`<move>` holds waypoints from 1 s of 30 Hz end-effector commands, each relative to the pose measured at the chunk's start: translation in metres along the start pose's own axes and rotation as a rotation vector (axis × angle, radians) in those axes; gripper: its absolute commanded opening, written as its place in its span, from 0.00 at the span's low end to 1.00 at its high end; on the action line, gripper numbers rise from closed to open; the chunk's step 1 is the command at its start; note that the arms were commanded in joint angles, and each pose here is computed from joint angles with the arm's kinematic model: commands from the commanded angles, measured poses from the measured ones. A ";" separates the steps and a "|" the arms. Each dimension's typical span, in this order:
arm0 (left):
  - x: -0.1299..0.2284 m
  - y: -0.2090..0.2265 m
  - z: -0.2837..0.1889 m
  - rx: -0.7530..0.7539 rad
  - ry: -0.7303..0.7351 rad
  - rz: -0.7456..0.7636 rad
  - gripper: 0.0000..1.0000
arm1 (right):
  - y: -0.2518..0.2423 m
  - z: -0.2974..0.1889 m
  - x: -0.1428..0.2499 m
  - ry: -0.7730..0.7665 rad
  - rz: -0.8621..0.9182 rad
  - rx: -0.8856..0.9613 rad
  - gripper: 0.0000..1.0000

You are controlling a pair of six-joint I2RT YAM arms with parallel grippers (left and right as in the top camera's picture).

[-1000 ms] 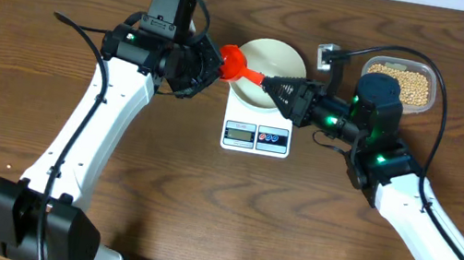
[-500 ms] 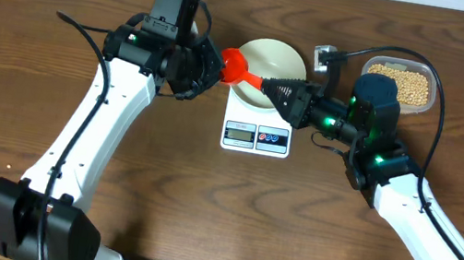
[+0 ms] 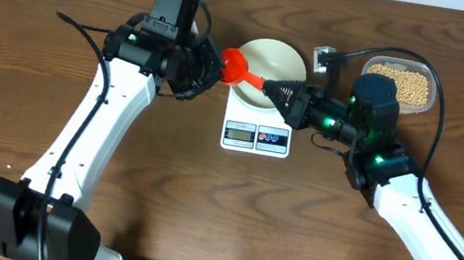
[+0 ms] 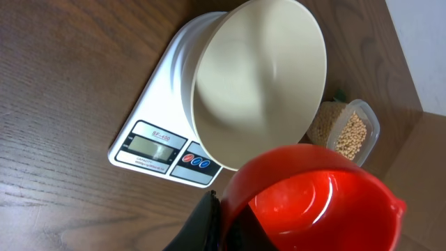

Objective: Scoop item into bowl and weigh 50g on scale
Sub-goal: 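Grasp the scoop handle with the right gripper, release left gripper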

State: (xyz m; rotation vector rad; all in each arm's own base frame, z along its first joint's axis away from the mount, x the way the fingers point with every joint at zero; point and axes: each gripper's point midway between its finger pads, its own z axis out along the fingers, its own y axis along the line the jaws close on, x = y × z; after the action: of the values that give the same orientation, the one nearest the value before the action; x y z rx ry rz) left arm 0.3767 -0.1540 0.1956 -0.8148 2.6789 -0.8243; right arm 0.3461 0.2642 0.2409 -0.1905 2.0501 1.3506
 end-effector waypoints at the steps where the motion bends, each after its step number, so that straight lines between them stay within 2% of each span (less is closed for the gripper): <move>1: 0.001 -0.001 -0.003 0.000 -0.006 0.022 0.07 | 0.008 0.001 -0.004 -0.002 -0.025 -0.018 0.02; 9: 0.001 0.000 -0.003 -0.001 -0.009 0.022 0.08 | 0.008 0.001 -0.005 -0.004 -0.025 -0.017 0.01; 12: 0.000 0.000 -0.003 -0.002 -0.009 0.022 0.17 | 0.007 0.000 -0.006 -0.008 -0.025 -0.012 0.01; 16: 0.000 0.000 -0.003 -0.002 -0.009 0.022 0.36 | 0.002 -0.001 -0.008 -0.016 -0.018 0.001 0.01; 19: 0.000 0.000 -0.003 -0.002 -0.010 0.045 0.42 | -0.005 -0.004 -0.010 -0.019 -0.003 0.021 0.01; 30: -0.001 0.000 -0.003 -0.007 -0.015 0.098 0.47 | -0.038 -0.022 -0.021 -0.045 0.061 0.111 0.01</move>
State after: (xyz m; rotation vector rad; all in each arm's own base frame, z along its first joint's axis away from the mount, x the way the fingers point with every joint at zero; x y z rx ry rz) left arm 0.3769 -0.1535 0.1954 -0.7456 2.6866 -0.8083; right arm 0.3616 0.2327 0.2245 -0.0628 2.1190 1.2908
